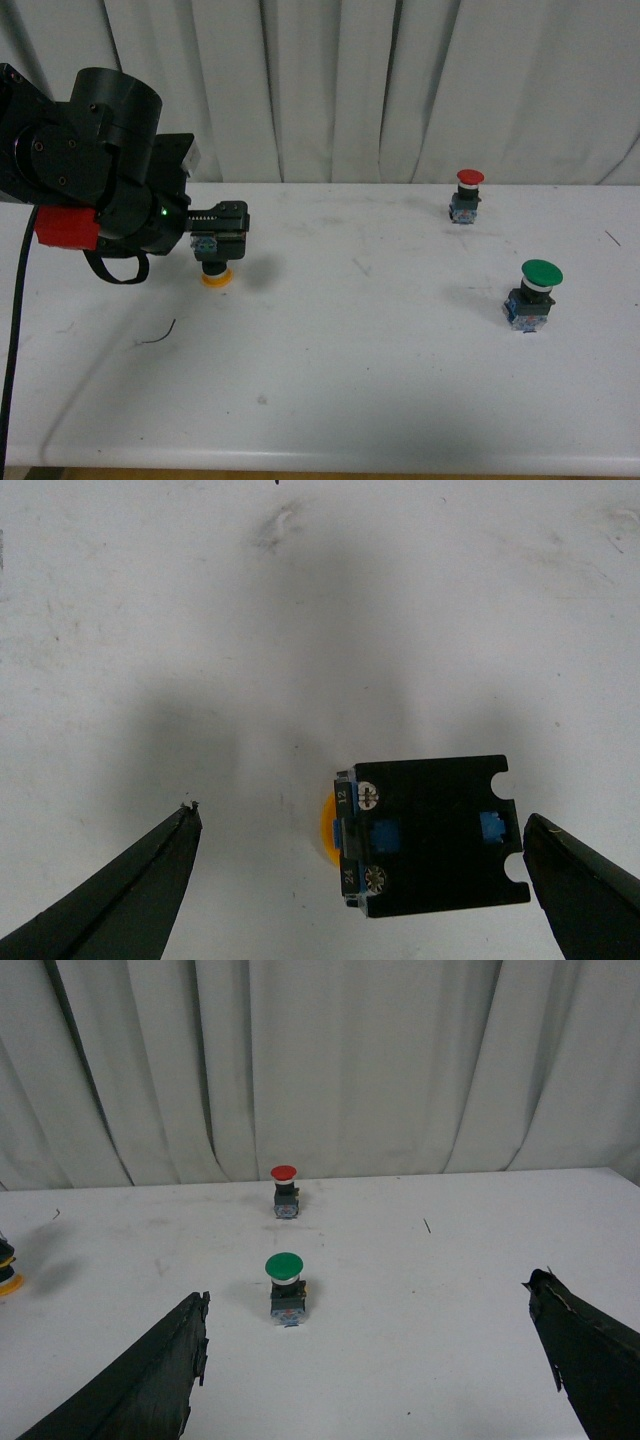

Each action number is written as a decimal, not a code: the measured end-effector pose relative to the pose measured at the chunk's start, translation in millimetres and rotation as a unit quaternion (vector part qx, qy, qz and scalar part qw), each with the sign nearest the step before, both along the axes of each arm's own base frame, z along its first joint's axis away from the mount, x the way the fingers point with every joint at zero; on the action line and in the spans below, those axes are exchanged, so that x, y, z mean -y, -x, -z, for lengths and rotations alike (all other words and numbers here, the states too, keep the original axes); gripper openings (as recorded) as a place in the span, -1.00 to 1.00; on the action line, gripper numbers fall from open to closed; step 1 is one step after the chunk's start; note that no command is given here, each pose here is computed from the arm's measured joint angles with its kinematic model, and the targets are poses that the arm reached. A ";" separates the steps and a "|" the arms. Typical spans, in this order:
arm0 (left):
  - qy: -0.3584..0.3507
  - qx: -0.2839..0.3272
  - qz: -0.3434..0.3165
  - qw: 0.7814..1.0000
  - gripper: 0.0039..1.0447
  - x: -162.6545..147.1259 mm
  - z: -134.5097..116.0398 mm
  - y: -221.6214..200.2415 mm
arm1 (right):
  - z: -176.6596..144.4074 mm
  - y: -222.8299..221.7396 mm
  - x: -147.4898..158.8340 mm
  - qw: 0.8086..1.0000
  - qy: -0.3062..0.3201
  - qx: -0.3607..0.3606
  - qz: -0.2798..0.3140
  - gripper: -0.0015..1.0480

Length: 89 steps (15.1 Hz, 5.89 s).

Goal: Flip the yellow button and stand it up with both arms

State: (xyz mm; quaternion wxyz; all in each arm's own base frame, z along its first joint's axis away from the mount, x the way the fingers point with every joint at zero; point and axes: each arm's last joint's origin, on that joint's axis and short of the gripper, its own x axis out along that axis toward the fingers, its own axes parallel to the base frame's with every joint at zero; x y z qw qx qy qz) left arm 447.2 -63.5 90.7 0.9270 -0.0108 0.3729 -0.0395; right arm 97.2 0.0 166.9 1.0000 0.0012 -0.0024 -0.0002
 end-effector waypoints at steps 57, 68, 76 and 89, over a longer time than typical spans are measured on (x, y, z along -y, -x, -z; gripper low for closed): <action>0.521 0.191 0.182 0.812 -0.33 46.5 -122.7 191.3 | -36.6 -107.9 10.3 0.998 0.007 0.055 -0.024 0.88; 0.523 0.198 0.185 0.808 -0.33 48.9 -125.3 190.7 | -12.0 -168.3 -74.6 0.748 -0.577 -0.150 -0.292 0.88; 0.524 0.200 0.186 0.807 -0.33 49.4 -122.9 189.3 | -21.7 -180.4 -113.7 0.685 -0.635 -0.174 -0.313 0.88; 0.524 0.189 0.179 0.811 -0.33 47.4 -119.7 189.7 | -23.5 -178.4 -143.3 0.677 -0.628 -0.184 -0.338 -0.23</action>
